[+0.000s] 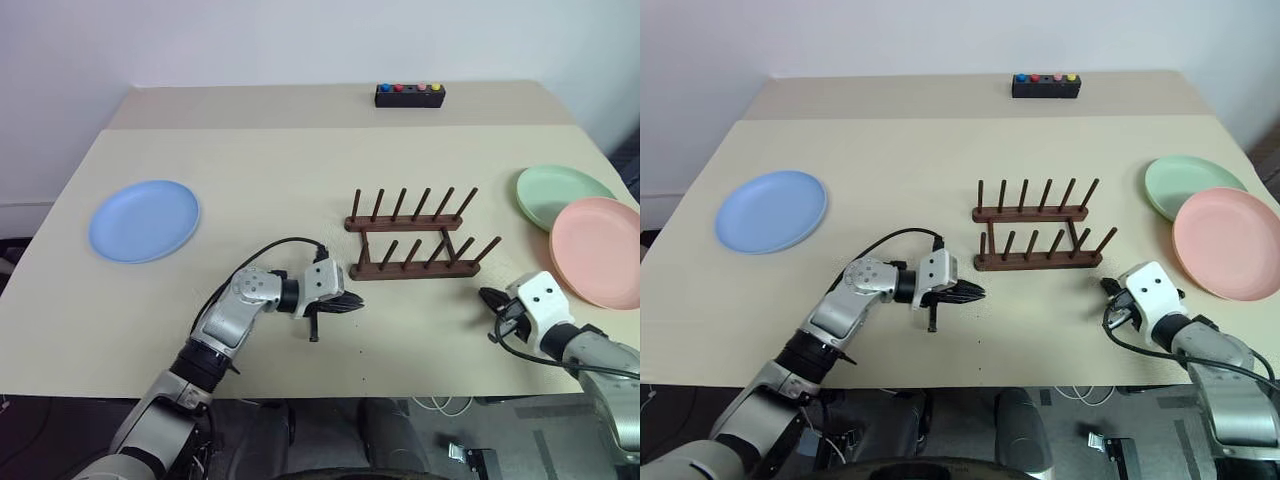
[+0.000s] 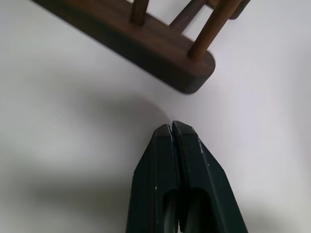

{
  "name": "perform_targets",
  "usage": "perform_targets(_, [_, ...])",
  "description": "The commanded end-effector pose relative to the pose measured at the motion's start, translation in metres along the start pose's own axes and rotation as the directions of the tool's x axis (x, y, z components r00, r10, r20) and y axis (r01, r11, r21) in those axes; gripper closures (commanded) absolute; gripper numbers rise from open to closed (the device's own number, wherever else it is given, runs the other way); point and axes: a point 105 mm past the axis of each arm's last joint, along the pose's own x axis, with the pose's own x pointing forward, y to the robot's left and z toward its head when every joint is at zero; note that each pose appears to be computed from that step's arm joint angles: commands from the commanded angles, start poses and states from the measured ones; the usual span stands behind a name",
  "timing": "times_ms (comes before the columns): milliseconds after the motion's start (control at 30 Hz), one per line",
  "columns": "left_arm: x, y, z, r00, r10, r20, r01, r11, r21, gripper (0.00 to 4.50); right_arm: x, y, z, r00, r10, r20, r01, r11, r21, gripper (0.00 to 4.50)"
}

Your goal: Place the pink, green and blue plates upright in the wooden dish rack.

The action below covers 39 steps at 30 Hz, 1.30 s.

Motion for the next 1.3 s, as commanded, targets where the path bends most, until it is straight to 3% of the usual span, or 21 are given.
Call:
perform_targets(33, [0.009, 0.009, 0.002, 0.998, 0.066, -0.011, -0.066, 0.998, 0.021, 4.28, 0.008, -0.007, 0.0, 1.0, -0.024, -0.006, 0.024, 0.999, -0.035, 4.5])
perform_targets(467, [0.005, 0.048, -0.002, 0.967, 0.256, -0.019, -0.255, 0.966, 0.043, 4.28, 0.038, -0.019, 0.021, 0.998, 0.004, 0.056, 0.002, 0.994, -0.107, 4.5])
perform_targets(733, [0.006, 0.06, 0.001, 0.961, 0.275, -0.004, -0.274, 0.961, 0.042, 4.28, 0.054, -0.028, 0.031, 0.997, -0.012, 0.075, 0.021, 0.992, -0.124, 4.5])
perform_targets(1000, [0.007, 0.047, 0.003, 0.975, 0.22, 0.019, -0.221, 0.975, 0.03, 4.28, 0.023, -0.032, 0.019, 0.999, -0.012, 0.031, 0.016, 0.993, -0.118, 4.5])
perform_targets(1300, [0.007, 0.045, 0.003, 0.978, 0.208, 0.02, -0.208, 0.978, 0.025, 4.28, -0.005, 0.004, 0.028, 0.986, 0.159, 0.048, -0.152, 0.981, -0.117, 4.5])
